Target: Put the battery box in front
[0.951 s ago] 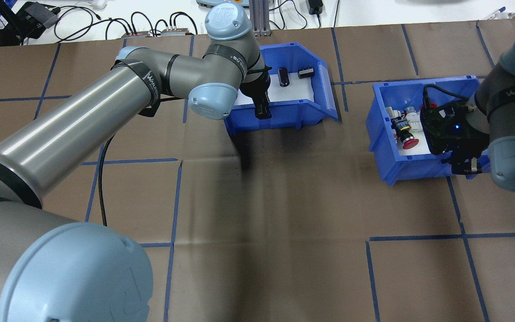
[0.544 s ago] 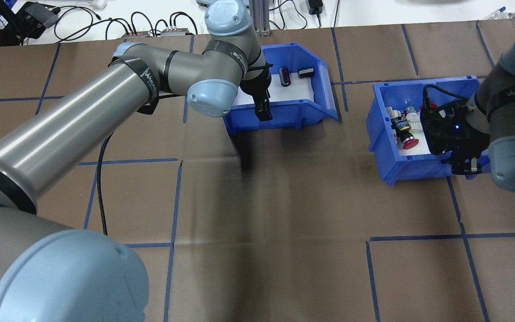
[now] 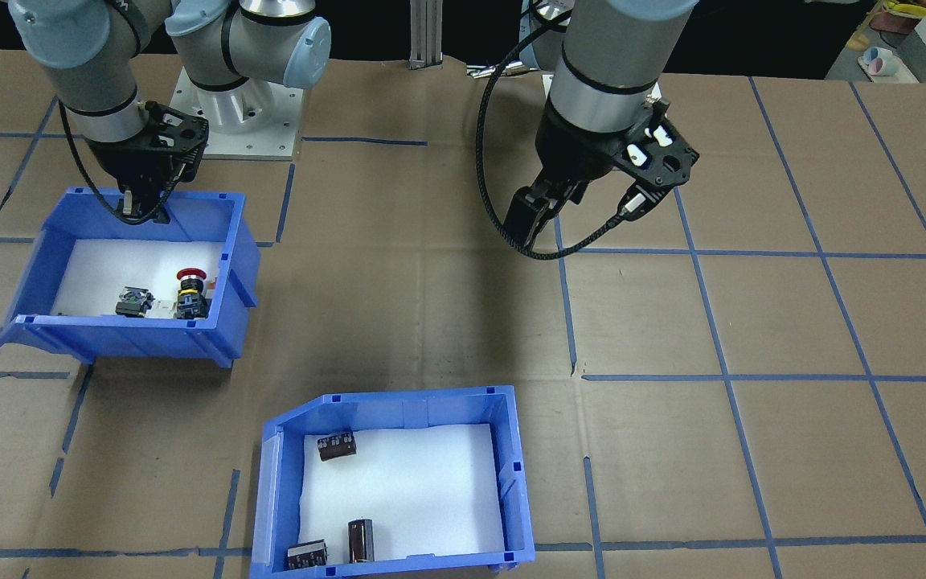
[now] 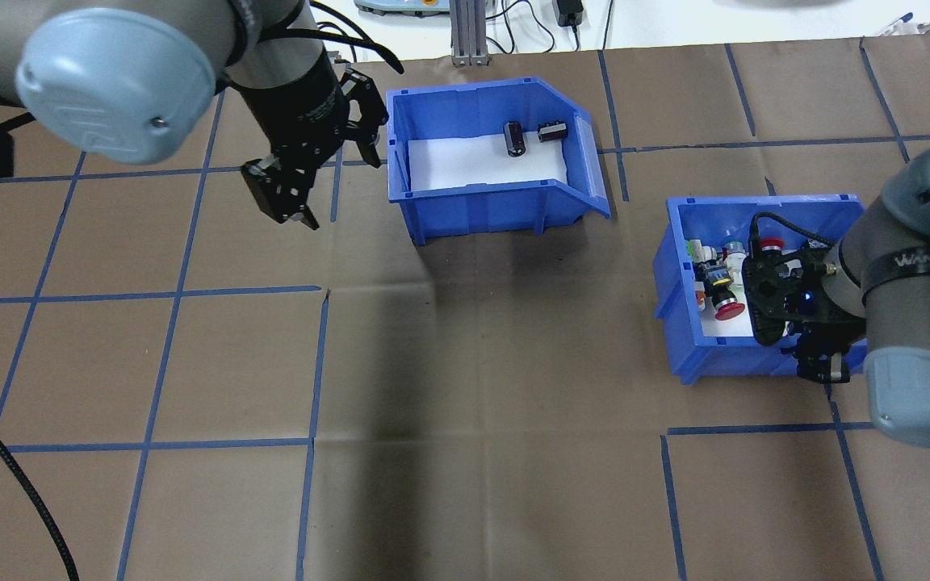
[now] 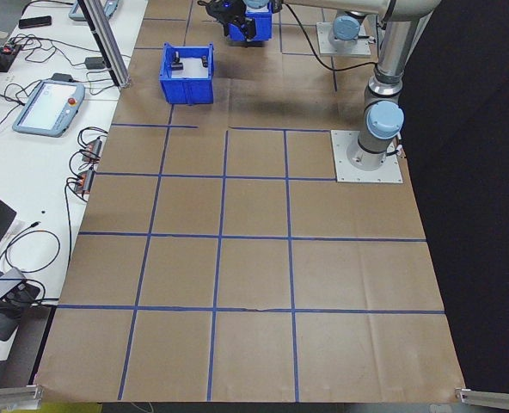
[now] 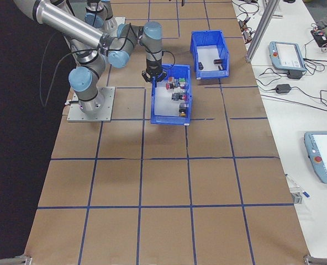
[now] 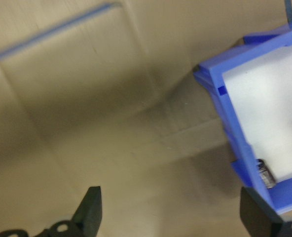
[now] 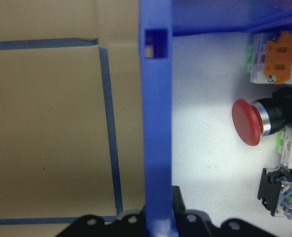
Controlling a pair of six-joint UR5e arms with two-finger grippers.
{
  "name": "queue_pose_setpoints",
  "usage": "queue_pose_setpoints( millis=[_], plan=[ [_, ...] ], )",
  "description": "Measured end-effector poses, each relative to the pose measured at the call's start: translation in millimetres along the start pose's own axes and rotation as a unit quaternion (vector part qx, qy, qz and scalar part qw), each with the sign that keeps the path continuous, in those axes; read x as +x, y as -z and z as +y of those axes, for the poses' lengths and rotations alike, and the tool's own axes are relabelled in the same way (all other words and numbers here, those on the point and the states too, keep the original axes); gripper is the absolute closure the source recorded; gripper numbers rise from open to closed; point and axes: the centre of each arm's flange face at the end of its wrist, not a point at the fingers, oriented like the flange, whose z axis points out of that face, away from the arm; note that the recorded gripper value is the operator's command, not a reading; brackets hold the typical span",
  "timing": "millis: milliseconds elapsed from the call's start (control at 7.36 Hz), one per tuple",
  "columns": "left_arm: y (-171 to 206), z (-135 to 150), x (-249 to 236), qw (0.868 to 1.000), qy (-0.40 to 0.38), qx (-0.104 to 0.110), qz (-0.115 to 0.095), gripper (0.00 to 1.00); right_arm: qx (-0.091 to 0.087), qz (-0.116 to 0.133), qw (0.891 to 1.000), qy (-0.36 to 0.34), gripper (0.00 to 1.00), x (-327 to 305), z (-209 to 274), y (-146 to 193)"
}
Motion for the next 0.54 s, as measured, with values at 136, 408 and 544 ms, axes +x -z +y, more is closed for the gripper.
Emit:
queue_pose_setpoints(
  millis=[136,408,544],
  plan=[
    [13,-1,-19,0.992,-0.124,0.006,-0.010,0.01,0.003,0.002,1.000,0.001,0.95,-15,-14,-3],
    [21,-2,-45,0.940,-0.340,0.004,-0.016,0.01,0.006,0.007,1.000,0.010,0.95,-33,-60,-2],
    [28,0,-54,0.916,-0.401,0.008,-0.014,0.01,0.007,0.012,1.000,0.009,0.95,-43,-87,0]
  ],
)
